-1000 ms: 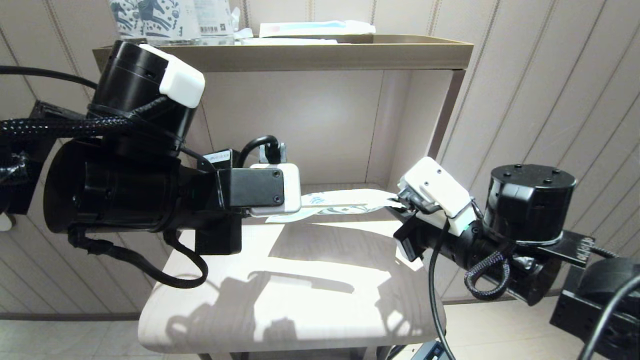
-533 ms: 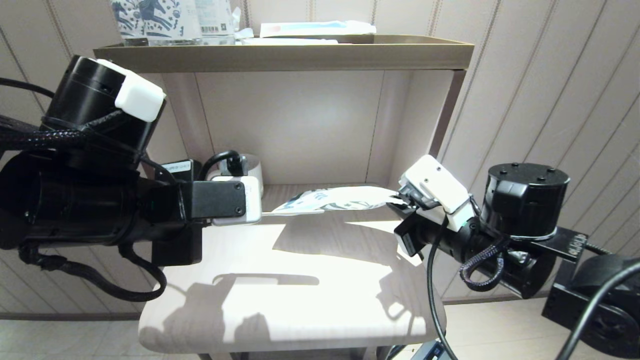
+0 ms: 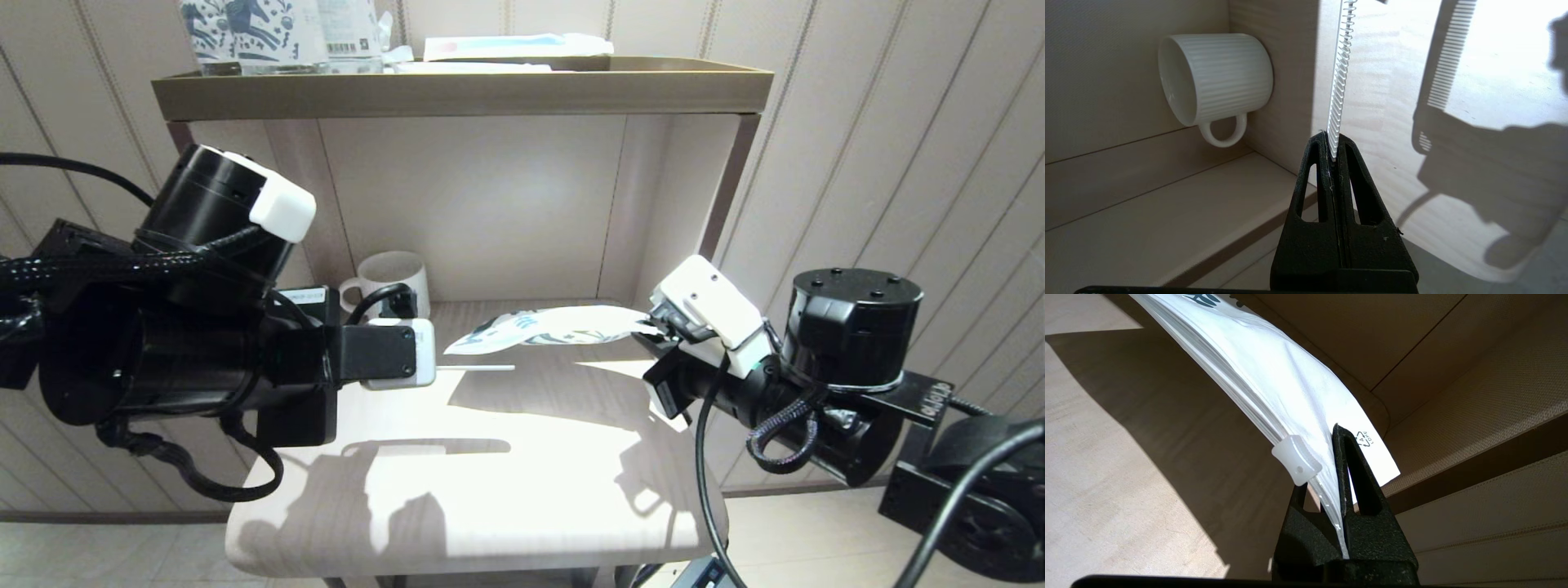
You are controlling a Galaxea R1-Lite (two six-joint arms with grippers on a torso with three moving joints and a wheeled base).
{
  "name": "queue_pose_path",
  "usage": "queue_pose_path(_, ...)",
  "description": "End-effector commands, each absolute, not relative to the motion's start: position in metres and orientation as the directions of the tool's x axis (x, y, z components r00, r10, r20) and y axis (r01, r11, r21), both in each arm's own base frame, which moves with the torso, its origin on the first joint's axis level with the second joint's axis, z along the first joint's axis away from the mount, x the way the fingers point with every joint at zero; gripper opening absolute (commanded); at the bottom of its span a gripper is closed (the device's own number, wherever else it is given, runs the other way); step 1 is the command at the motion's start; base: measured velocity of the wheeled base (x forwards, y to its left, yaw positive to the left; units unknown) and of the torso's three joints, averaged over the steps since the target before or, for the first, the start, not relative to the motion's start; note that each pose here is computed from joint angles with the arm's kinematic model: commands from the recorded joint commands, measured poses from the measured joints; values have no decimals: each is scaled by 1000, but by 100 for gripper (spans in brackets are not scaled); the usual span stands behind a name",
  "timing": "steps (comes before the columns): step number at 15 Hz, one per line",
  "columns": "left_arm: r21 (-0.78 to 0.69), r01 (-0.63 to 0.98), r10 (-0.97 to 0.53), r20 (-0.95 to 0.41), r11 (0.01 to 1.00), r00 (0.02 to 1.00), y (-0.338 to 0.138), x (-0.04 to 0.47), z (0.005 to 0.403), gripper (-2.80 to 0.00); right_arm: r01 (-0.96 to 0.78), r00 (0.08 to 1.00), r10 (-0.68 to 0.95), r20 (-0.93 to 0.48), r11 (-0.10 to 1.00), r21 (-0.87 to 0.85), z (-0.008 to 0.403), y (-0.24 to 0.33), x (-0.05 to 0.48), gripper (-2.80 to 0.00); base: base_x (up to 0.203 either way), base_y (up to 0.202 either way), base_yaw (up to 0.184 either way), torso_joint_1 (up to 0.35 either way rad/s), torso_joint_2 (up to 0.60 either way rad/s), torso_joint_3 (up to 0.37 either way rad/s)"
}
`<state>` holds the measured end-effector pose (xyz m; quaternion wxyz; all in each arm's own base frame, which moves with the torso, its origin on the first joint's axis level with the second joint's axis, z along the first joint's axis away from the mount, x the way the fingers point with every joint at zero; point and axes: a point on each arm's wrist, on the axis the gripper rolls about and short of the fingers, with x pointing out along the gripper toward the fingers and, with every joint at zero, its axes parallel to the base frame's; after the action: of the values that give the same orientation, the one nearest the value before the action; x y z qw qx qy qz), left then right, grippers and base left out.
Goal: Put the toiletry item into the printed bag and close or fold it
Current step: Place the comb into the storage bag
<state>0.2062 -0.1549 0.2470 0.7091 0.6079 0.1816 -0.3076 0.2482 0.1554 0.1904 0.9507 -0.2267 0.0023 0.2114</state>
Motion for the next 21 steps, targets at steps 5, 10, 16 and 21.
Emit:
queue_pose_path(5, 742, 669, -203, -647, 57, 735, -169, 225, 235, -280, -426, 899, 424, -107, 795, -431, 188, 156, 247, -280, 0, 0, 0, 0, 0, 0)
queue_pose_path(10, 755, 649, -191, -627, 91, 756, -160, 228, 243, -280, -430, 898, 424, -115, 794, -431, 186, 155, 249, -280, 0, 0, 0, 0, 0, 0)
queue_pose_path(16, 758, 643, -173, -622, 108, 763, -155, 232, 245, -280, -429, 899, 422, -116, 794, -431, 185, 156, 250, -280, 0, 0, 0, 0, 0, 0)
queue_pose_path(21, 749, 655, -163, -637, 101, 754, -154, 233, 239, -280, -431, 898, 424, -119, 793, -431, 184, 156, 250, -280, 0, 0, 0, 0, 0, 0)
